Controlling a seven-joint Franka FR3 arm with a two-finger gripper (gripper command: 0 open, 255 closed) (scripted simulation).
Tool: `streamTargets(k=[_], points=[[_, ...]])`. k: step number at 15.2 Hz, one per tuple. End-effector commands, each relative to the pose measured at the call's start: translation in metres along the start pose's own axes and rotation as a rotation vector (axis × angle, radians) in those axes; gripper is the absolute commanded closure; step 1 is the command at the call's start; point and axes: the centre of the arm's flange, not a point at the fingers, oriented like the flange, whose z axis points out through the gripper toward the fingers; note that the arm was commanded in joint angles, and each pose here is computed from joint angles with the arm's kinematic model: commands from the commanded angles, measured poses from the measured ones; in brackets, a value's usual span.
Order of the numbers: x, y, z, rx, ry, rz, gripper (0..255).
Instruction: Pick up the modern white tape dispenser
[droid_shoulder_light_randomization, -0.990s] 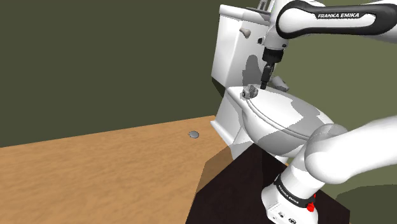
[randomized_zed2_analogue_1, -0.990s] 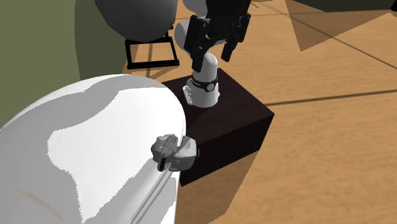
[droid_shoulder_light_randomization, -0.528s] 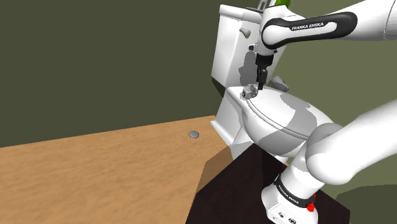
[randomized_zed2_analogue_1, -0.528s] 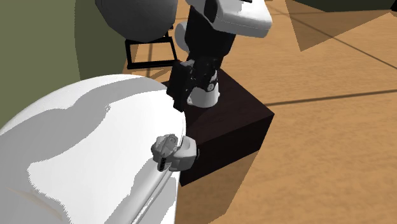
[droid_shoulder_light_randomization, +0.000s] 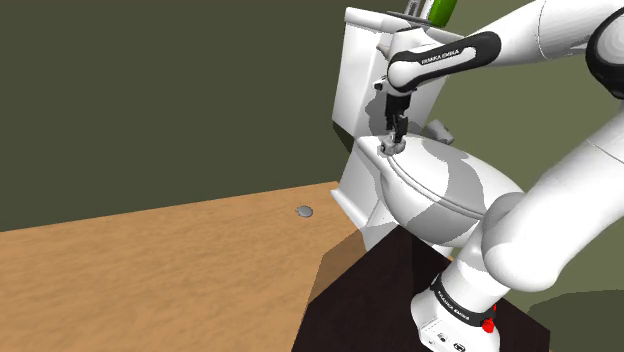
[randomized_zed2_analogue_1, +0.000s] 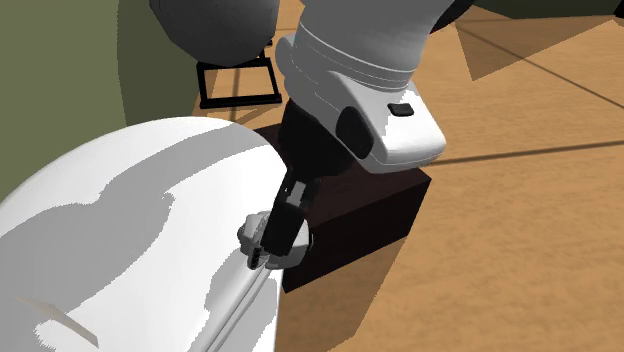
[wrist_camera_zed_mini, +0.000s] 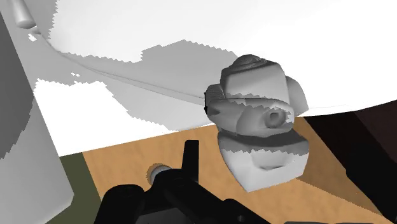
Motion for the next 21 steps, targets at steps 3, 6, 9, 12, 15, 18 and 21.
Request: streamTargets(k=[3, 6, 9, 12, 15, 18, 21], points=[[0.005, 0.001, 0.02, -0.003, -0.001, -0.011, 0], [0.009, 0.0, 0.033, -0.003, -0.001, -0.011, 0], [0.009, 0.001, 0.034, -0.003, -0.001, -0.011, 255], [0.009, 0.001, 0.034, -0.003, -0.001, -0.011, 255], [0.009, 0.001, 0.034, -0.003, -0.001, -0.011, 255], [0.008, 0.001, 0.028, -0.003, -0.001, -0.011, 255], [0.003, 0.002, 0.013, -0.003, -0.001, -0.011, 255]])
